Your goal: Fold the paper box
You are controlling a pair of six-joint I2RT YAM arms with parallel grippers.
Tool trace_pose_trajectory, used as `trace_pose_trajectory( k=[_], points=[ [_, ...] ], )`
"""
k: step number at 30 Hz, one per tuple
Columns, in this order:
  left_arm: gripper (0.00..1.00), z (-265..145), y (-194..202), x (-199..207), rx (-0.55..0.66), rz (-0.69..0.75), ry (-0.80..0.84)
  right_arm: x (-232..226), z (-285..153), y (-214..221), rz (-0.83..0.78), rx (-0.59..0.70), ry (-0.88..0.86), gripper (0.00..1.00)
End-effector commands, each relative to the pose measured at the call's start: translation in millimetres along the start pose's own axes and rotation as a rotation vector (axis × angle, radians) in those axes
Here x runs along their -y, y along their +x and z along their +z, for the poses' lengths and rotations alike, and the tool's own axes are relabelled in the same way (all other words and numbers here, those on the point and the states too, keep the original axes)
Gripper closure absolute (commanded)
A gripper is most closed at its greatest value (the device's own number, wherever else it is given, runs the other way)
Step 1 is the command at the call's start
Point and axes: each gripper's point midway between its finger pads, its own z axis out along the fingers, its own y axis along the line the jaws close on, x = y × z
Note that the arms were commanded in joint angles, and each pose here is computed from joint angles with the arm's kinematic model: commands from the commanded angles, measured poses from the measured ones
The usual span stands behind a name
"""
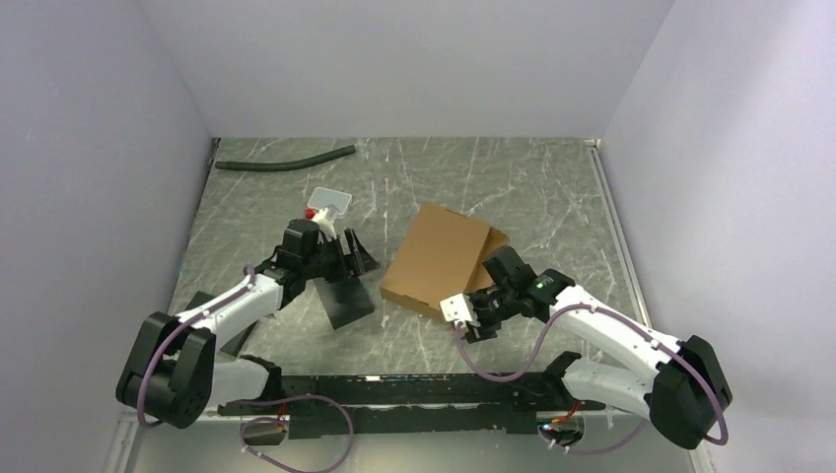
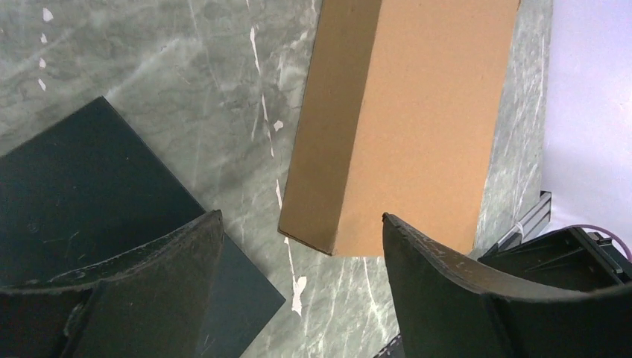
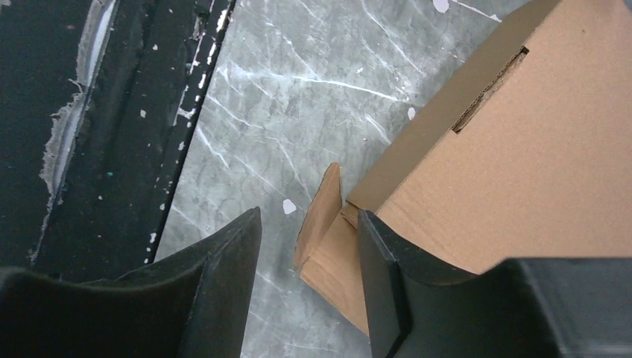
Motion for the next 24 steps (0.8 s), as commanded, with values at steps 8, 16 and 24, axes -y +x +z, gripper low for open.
trace_pose_trajectory(
  k=[8,16,24],
  points=[
    [0.21,17.1,-12.1,22.9,0.058,-0.055,0.061,-2.4,17.9,7.3,-0.056,-0.072,0.0,0.58],
    [0.22,35.2,6.8,25.0,0.0,-0.022,0.018,8.2,21.3,14.3,-0.051,-0.136,0.053,0.67],
    [0.24,35.1,11.6,24.3,-0.002,-0.022,0.004,7.2,17.4,17.7,-0.033,-0.16,0.061,0.94]
  ],
)
